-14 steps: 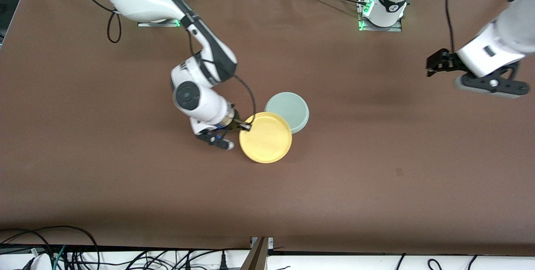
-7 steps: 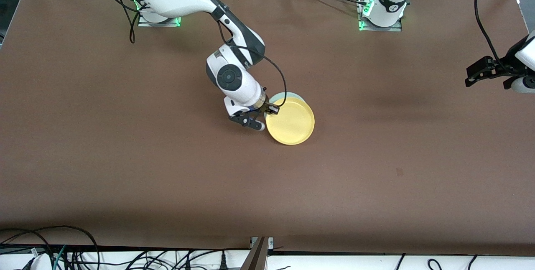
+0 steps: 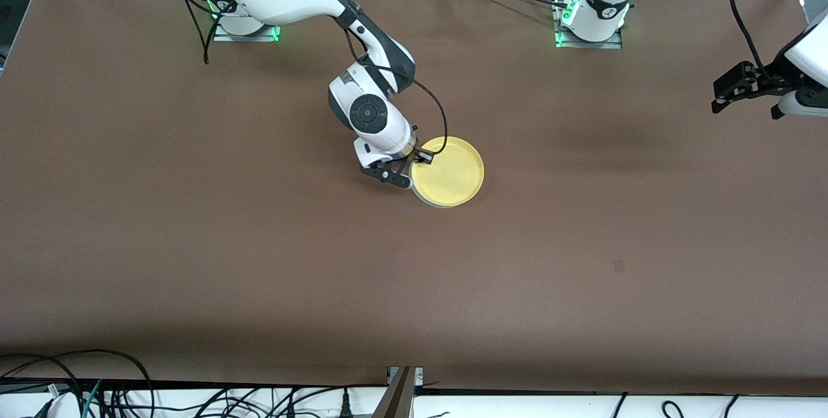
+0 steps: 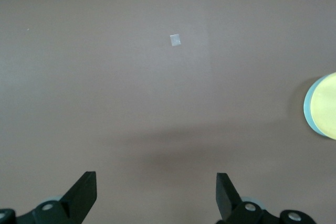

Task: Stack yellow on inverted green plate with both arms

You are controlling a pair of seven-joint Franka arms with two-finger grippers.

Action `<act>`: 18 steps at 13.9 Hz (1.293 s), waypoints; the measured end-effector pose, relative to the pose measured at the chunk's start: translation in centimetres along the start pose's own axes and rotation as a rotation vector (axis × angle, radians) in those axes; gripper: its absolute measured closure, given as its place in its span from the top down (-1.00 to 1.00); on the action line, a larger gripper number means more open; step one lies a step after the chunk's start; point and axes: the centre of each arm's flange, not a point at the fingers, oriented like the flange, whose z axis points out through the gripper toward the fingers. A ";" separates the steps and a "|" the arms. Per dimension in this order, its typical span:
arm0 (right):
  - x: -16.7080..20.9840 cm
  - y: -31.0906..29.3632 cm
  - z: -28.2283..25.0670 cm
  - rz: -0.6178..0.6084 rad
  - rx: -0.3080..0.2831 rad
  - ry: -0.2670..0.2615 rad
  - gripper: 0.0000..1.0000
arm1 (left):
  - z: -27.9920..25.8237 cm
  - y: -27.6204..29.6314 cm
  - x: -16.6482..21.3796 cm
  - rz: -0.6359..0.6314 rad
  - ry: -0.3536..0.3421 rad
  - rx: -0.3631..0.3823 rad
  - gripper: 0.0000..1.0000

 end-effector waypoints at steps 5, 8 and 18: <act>-0.1 0.2 0.0 0.012 -0.012 -0.006 -0.80 | 0.0 0.2 0.0 0.013 -0.001 0.000 1.00; -0.1 0.7 0.2 0.025 -0.045 -0.021 -0.23 | 0.1 0.0 0.0 0.010 -0.003 0.000 1.00; 8.2 3.7 -15.7 0.141 -0.054 0.104 1.00 | 0.2 0.3 0.0 0.020 -0.010 -0.001 1.00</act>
